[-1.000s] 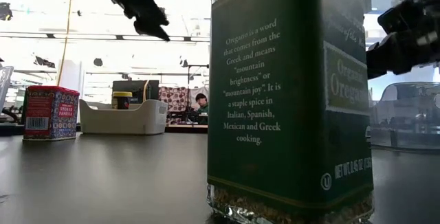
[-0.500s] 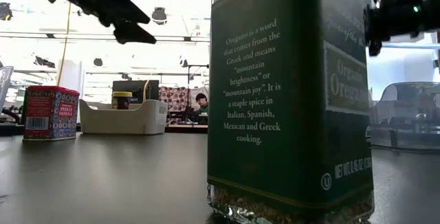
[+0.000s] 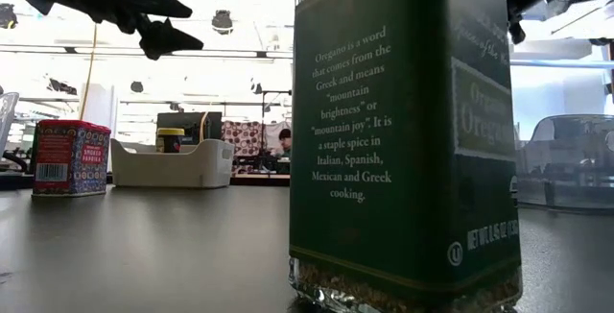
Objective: Sort spices by type
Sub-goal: Put the top right green seasoning bottle into the black bin
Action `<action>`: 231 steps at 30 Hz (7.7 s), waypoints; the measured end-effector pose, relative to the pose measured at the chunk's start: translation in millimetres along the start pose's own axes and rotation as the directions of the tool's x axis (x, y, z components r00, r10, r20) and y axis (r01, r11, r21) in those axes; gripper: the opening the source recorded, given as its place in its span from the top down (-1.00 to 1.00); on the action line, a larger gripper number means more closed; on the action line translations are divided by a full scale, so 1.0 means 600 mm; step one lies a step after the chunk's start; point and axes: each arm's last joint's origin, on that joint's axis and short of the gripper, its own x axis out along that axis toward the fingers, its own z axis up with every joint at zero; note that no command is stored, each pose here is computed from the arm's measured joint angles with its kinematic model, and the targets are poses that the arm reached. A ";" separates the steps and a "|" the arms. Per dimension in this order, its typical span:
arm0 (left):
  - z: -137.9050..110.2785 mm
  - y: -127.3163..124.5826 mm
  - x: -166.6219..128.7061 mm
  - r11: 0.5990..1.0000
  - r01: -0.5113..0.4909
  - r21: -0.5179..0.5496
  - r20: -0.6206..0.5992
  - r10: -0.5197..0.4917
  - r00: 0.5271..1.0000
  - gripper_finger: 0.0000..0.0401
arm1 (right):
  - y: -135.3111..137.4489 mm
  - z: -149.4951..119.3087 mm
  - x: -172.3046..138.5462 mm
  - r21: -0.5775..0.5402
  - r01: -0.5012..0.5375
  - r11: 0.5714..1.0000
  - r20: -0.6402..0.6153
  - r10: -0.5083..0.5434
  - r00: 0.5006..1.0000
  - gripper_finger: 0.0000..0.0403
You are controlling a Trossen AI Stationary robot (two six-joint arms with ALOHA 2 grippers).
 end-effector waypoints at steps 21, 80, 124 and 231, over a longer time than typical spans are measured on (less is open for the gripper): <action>-0.002 0.000 0.001 1.000 -0.001 -0.025 -0.011 0.001 1.000 -0.66 | -0.012 0.041 0.023 -0.223 0.154 0.963 -0.446 -0.241 0.862 0.61; -0.022 0.002 0.000 0.997 -0.021 -0.071 -0.135 0.011 0.991 -0.66 | -0.047 0.031 0.229 -0.643 -0.652 0.402 -0.754 -0.484 0.445 -0.62; -0.026 0.003 0.000 0.996 -0.036 -0.077 -0.158 0.024 0.987 -0.66 | -0.110 0.006 0.290 -0.500 -0.840 0.212 -0.799 -0.487 0.353 -0.62; -0.025 0.003 0.000 0.992 -0.053 -0.119 -0.150 0.034 0.988 -0.66 | 0.080 -0.123 0.086 -0.391 -0.614 0.686 -0.921 -0.285 0.267 -0.10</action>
